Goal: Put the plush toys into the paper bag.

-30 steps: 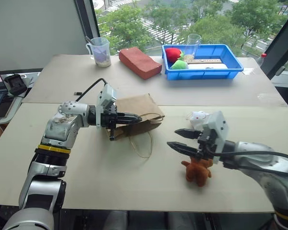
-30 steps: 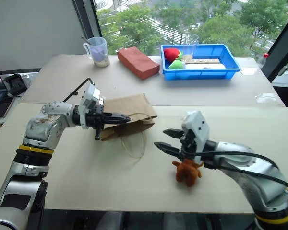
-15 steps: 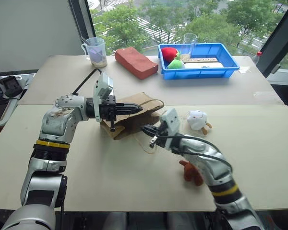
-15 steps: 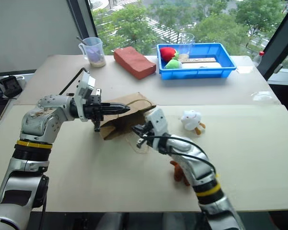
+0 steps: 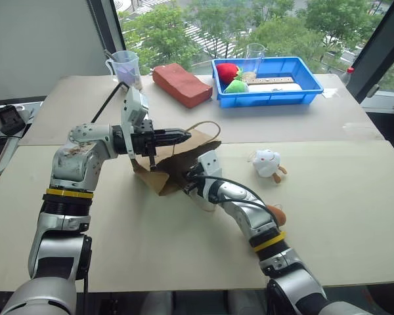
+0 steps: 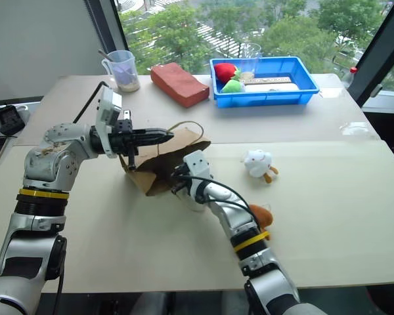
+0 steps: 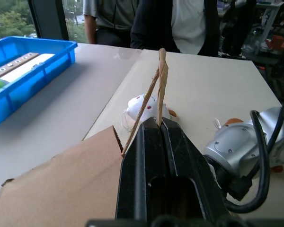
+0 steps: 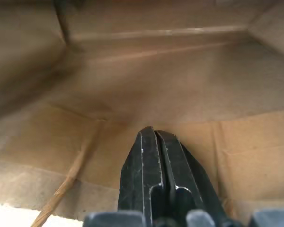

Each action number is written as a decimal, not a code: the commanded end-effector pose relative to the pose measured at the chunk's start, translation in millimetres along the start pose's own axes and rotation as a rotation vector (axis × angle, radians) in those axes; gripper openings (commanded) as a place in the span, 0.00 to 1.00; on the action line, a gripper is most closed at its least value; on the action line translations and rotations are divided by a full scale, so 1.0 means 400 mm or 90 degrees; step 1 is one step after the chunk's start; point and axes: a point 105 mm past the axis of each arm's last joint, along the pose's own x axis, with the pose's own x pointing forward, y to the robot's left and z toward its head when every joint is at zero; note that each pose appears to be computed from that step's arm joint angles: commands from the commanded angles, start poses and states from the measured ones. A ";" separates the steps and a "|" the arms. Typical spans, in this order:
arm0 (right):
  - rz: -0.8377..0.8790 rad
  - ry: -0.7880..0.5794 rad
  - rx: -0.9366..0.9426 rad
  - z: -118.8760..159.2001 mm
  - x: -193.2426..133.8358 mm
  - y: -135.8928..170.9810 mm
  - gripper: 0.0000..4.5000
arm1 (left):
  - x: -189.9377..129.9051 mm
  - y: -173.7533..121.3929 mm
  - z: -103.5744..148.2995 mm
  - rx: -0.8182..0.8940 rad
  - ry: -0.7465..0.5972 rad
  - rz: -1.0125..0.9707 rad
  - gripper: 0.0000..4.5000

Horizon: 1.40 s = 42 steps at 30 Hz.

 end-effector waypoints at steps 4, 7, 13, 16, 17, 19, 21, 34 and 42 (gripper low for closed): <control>-0.030 0.052 -0.031 -0.024 0.016 -0.011 0.01 | -0.051 0.078 0.135 0.116 -0.083 0.143 0.00; -0.054 0.071 -0.027 -0.035 0.020 -0.025 0.01 | -0.086 0.108 0.229 0.184 -0.146 0.234 0.00; -0.063 0.085 -0.026 -0.039 0.032 -0.031 0.01 | -0.105 0.109 0.306 0.296 -0.185 0.312 0.00; -0.060 0.084 -0.025 -0.030 0.041 -0.028 0.01 | -0.098 0.103 0.319 0.326 -0.184 0.317 0.00; -0.058 0.079 -0.024 -0.023 0.044 -0.027 0.01 | -0.096 0.100 0.307 0.322 -0.177 0.314 0.00; -0.056 0.071 -0.022 -0.014 0.047 -0.028 0.01 | -0.093 0.097 0.286 0.313 -0.164 0.308 0.00; -0.054 0.061 -0.019 -0.003 0.049 -0.029 0.01 | -0.087 0.089 0.256 0.306 -0.139 0.293 0.00; 0.096 -0.130 -0.059 0.210 -0.034 0.042 0.07 | -0.048 0.033 0.095 0.211 -0.053 0.175 0.00; 0.145 -0.191 -0.047 0.312 -0.163 0.041 0.64 | -0.031 0.020 0.061 0.185 -0.046 0.144 0.00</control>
